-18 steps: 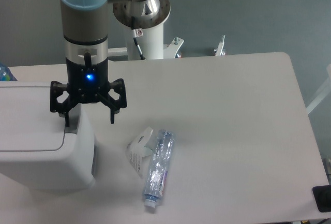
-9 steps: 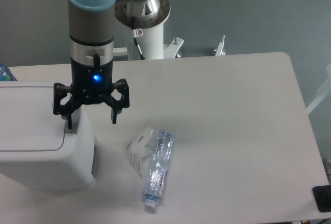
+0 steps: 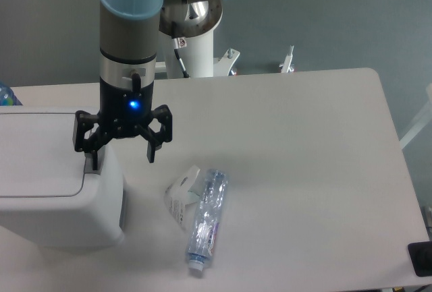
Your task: Open the trash can
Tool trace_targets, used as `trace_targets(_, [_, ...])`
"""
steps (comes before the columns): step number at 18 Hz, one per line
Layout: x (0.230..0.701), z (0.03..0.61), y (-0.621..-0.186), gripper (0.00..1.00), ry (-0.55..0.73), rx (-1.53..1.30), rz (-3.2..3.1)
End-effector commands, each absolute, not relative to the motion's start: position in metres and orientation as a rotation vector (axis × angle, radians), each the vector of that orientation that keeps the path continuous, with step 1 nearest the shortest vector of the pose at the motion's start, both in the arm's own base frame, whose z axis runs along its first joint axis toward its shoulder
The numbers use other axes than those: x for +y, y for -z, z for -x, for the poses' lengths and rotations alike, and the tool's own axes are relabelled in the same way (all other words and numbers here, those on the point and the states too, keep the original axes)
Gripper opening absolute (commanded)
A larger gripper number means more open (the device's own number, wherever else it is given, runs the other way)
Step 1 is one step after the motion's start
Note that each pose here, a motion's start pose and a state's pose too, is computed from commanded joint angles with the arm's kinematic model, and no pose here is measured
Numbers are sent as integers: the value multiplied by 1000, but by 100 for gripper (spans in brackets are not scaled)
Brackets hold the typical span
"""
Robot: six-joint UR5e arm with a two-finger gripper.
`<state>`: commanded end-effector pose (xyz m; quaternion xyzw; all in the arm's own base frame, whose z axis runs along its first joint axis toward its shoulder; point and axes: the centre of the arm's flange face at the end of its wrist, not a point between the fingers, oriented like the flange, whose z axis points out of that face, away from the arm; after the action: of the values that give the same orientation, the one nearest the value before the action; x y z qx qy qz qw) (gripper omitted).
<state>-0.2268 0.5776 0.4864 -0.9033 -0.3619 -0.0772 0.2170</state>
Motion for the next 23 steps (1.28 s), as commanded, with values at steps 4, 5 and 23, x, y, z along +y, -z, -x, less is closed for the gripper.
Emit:
trace_targets(4, [578, 226, -486, 100, 214, -1001, 2503])
trace_targets(5, [578, 226, -486, 100, 215, -1003, 2504])
trace_targets(23, [579, 230, -484, 100, 210, -1002, 2504])
